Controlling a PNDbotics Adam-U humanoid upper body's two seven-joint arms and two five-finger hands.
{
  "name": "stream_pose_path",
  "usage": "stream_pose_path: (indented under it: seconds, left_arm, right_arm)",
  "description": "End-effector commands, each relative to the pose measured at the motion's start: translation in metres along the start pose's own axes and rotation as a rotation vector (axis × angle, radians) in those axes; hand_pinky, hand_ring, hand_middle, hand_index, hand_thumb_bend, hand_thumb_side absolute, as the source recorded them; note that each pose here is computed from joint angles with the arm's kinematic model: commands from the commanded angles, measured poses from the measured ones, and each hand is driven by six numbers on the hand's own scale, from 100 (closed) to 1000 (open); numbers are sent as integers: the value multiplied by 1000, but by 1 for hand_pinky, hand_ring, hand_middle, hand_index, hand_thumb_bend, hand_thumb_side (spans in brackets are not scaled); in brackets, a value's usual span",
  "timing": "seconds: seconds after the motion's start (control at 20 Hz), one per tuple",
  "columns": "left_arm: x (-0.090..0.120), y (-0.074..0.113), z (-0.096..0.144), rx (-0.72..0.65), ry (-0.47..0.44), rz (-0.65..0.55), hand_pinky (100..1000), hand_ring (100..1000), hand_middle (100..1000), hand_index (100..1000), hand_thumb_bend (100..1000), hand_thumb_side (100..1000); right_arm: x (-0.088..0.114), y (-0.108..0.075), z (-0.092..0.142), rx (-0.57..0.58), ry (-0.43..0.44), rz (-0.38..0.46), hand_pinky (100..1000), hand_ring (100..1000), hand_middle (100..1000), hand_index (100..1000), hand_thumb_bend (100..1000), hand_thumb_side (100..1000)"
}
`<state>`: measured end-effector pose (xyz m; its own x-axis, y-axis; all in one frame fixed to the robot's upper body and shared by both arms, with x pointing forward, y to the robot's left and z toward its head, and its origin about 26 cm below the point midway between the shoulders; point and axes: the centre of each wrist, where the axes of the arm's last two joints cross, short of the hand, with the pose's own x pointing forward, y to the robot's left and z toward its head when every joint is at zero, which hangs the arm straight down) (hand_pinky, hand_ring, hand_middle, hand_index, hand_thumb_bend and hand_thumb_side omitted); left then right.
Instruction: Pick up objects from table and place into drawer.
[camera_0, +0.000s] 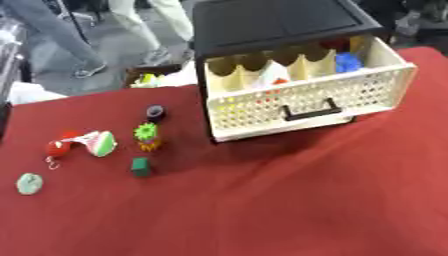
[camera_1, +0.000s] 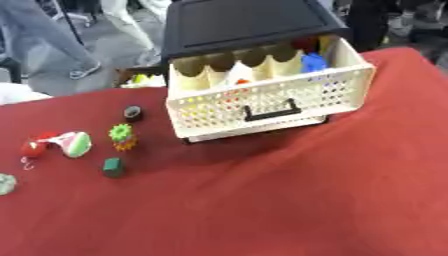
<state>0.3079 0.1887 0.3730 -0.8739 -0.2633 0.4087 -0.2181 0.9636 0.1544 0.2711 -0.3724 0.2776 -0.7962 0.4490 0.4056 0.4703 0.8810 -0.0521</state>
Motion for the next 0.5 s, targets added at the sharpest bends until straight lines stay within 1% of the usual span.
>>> stream_pose_path:
  seconds: [0.05,0.25,0.5]
  left_arm:
    - [9,24,1,114,-14,82,367,512,527,728,100,761]
    - [-6,41,14,193,-18,99,383,518,533,733,100,784]
    - [-25,52,34,230,-65,66,404,533,549,748,100,817]
  right_arm:
    - [5,-5,-8,41,-56,48,564,467,416,653,100,1000]
    - [3,-8,-3,74,-82,85,565,472,425,661,100,1000]
    - [1,-11,3,126,-110,154,566,476,438,672,100,1000]
